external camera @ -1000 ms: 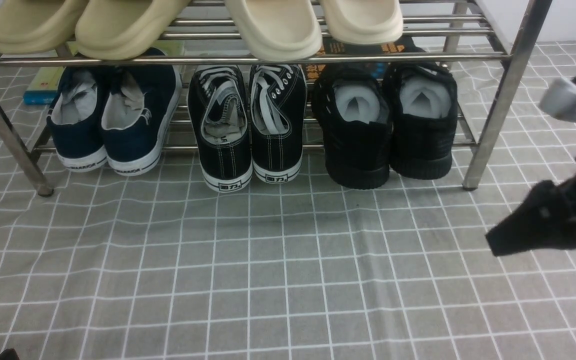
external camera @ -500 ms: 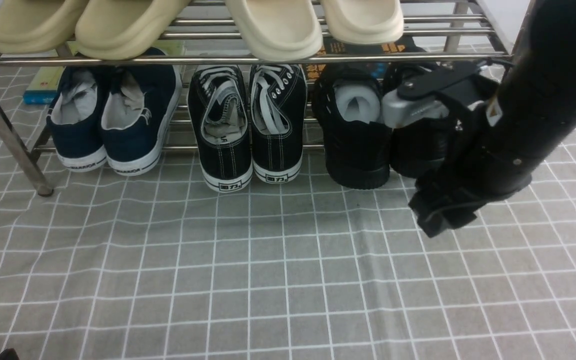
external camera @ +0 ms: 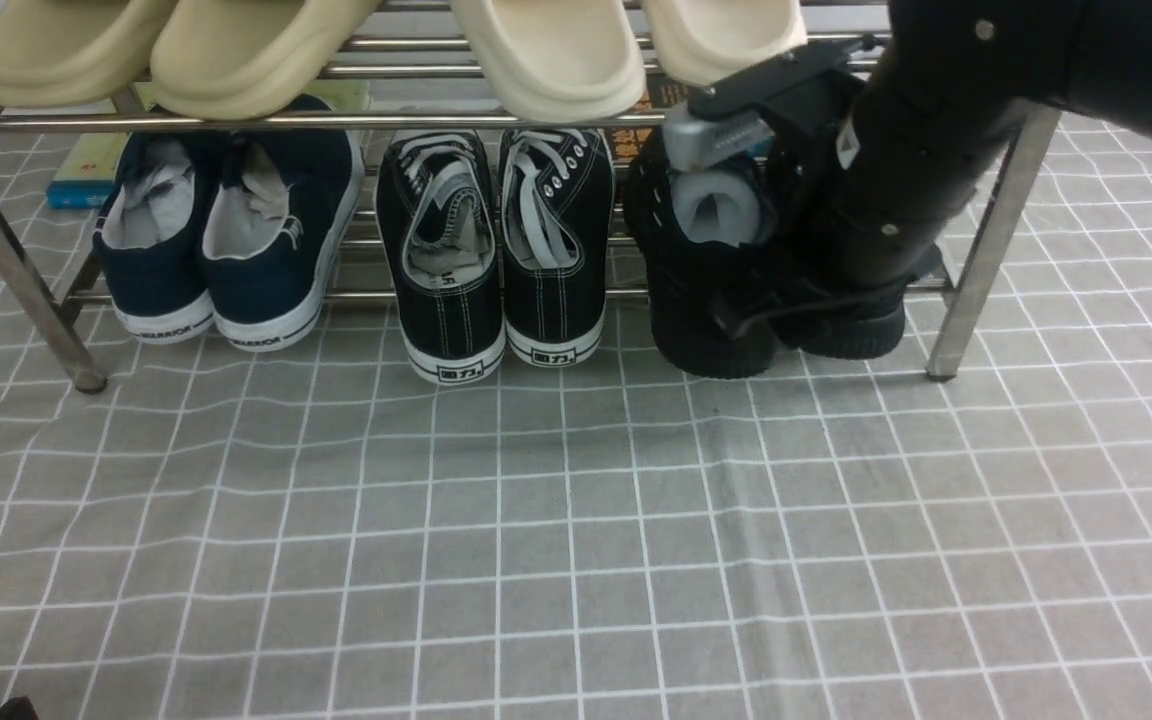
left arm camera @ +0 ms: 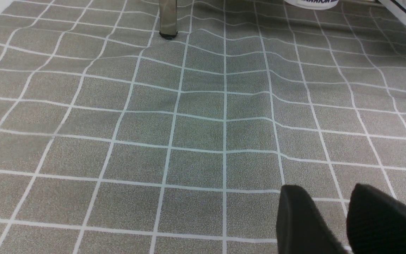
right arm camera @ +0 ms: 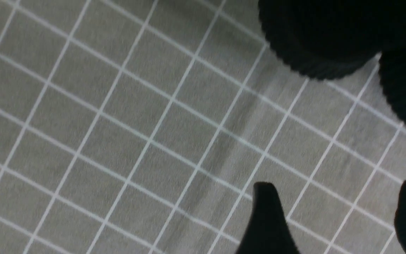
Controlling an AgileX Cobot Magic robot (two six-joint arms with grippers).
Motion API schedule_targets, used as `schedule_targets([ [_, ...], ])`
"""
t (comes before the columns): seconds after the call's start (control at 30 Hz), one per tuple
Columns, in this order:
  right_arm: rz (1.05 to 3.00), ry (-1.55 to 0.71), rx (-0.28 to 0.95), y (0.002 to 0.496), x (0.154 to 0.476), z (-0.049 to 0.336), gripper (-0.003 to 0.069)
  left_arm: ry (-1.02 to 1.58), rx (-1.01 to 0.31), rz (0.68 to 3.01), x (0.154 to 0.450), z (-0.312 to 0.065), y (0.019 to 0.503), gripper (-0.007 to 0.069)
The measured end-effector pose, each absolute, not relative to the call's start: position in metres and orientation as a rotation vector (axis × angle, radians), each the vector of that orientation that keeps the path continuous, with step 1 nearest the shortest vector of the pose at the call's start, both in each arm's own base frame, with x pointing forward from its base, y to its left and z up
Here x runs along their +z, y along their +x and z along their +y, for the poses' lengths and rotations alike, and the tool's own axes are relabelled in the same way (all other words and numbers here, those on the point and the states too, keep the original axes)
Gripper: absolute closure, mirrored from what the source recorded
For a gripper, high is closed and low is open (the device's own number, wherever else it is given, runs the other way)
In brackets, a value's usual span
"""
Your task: Take the shoes off the shelf with your hand from the grey coffee tablecloth.
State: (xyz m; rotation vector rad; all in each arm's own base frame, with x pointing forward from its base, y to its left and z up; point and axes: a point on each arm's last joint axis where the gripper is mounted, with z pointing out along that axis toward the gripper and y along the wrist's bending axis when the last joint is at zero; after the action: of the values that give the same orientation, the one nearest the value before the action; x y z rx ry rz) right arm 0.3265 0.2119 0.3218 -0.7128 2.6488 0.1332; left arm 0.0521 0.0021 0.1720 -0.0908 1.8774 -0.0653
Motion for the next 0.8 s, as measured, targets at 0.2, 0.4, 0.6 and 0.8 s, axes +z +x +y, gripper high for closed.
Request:
schedule_targets([
  [0.2, 2.556, -0.716, 0.13, 0.354, 0.318, 0.228, 0.0189, -0.09, -0.064, 1.877, 0.172, 0.002, 0.052, 0.0386],
  [0.4, 2.434, -0.711, 0.16, 0.373, 0.309, 0.24, 0.0189, -0.09, -0.063, 1.877, 0.172, 0.002, 0.052, 0.0386],
  [0.6, 2.374, -0.705, 0.167, 0.382, 0.302, 0.246, 0.0189, -0.09, -0.063, 1.877, 0.172, 0.002, 0.052, 0.0386],
  [0.8, 2.392, -0.715, 0.161, 0.391, 0.281, 0.251, 0.0189, -0.09, -0.063, 1.877, 0.172, 0.002, 0.052, 0.0386],
])
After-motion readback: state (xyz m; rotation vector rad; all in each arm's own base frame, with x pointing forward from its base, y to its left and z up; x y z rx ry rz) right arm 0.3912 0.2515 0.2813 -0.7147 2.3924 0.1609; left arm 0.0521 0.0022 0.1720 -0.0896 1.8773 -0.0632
